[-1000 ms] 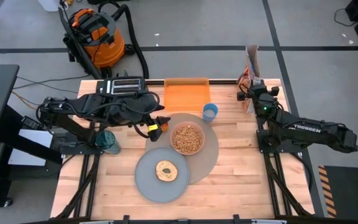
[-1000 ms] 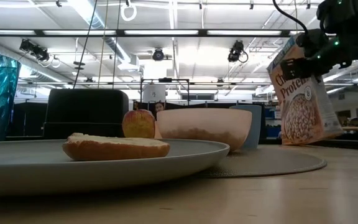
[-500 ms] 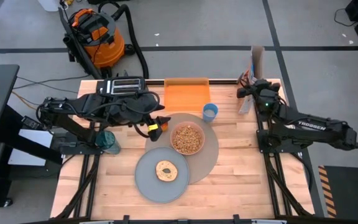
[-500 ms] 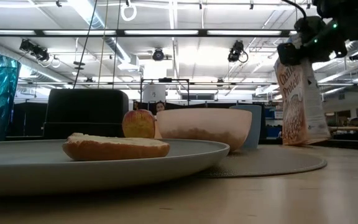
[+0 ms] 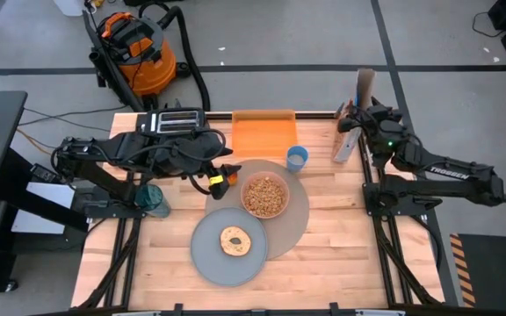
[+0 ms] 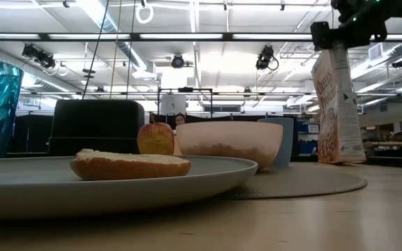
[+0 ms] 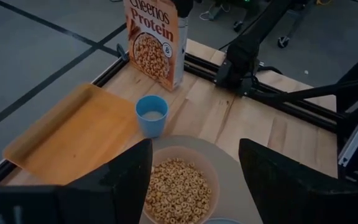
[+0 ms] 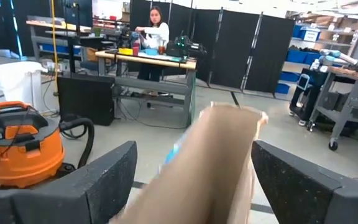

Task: Arrange a breakfast setting
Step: Pour the cereal from the orange cereal box into the pink bowl, then put the black spoon on the gray placemat to the right of the pink bowl

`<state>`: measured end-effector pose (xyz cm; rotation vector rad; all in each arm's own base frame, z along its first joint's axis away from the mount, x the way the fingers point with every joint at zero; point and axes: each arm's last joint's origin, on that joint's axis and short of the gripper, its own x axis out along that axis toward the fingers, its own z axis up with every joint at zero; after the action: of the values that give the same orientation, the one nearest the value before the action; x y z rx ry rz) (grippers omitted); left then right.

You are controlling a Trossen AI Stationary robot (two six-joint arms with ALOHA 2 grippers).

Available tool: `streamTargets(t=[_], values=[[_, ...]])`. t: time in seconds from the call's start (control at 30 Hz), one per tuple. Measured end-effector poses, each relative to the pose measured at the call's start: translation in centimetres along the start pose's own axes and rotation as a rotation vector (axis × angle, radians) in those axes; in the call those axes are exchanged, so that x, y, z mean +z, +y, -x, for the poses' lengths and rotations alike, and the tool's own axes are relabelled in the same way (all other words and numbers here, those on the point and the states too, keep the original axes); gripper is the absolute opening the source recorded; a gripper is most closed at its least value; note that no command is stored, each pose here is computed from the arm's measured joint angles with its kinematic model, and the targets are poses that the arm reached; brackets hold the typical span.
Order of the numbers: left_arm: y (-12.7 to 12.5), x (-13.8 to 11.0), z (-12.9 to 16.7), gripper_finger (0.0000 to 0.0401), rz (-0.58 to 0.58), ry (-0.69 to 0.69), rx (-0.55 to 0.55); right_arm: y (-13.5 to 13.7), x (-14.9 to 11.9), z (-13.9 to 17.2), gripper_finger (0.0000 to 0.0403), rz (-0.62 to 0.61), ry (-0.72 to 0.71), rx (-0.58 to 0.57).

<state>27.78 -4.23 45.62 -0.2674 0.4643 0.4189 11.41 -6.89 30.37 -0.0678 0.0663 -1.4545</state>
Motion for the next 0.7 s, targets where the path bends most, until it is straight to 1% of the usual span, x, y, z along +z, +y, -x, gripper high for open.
streamTargets(t=[0.17, 0.3, 0.4, 0.7], values=[[0.0, 0.0, 0.0, 0.0247, -0.001, 0.000, 0.000, -0.3, 1.3, 0.2, 0.0323, -0.032, -0.019, 0.004], [0.0, 0.0, 0.0, 0.0247, -0.003, 0.000, 0.000, -0.4, 2.0, 0.2, 0.0323, -0.011, -0.031, 0.003], [0.0, 0.0, 0.0, 0.0247, -0.008, 0.000, 0.000, -0.6, 2.6, 0.3, 0.0323, -0.028, -0.048, 0.003], [0.0, 0.0, 0.0, 0.0247, -0.008, 0.000, 0.000, -1.1, 4.6, 0.5, 0.0323, -0.027, -0.139, -0.012]])
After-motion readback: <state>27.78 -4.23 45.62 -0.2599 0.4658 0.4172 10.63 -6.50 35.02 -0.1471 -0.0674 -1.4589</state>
